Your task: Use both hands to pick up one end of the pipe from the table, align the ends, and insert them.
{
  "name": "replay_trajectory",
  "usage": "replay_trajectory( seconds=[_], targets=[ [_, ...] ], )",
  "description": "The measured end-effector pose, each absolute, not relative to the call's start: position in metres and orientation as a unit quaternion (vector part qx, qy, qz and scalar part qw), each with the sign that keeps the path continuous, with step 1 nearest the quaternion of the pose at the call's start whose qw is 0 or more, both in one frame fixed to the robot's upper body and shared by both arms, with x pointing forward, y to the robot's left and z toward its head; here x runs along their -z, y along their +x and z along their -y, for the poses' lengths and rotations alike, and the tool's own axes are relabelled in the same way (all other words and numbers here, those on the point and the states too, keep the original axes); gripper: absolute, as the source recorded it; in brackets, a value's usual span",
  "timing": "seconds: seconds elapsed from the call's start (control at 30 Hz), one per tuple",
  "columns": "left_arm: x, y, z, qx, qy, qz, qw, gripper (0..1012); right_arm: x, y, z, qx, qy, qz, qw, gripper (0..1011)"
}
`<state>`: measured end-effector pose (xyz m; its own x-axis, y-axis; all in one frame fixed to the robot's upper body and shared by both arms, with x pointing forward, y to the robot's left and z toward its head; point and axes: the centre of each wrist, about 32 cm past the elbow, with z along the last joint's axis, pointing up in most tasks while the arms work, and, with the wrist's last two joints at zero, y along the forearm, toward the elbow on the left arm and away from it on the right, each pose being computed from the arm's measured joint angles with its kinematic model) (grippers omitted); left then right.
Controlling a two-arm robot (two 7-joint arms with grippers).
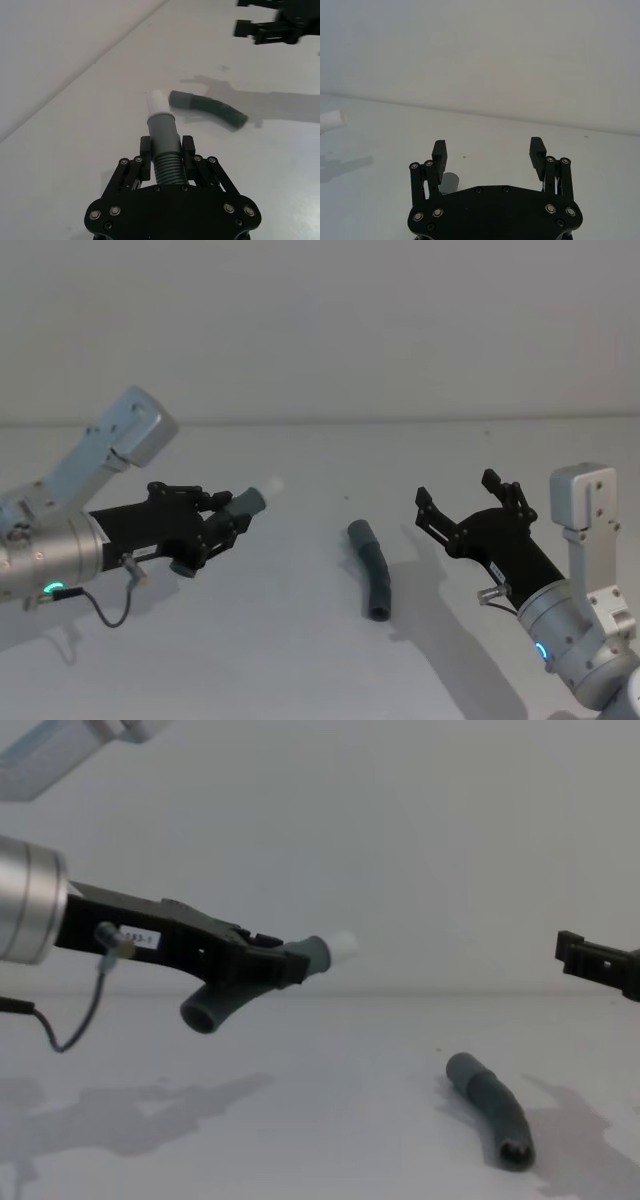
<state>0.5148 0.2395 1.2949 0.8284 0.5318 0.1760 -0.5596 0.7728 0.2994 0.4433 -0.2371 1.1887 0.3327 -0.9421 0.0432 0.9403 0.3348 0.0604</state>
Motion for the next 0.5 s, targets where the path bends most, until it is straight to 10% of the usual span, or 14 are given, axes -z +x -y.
replay_trajectory(
  seconds=[0.5],
  targets=[
    [-1.309, 0.542, -0.271, -0.167, 0.175, 0.037, 0.970, 334, -1.189, 0.443, 0.237, 0.577, 0.012, 0.035, 0.816, 1004]
  ],
)
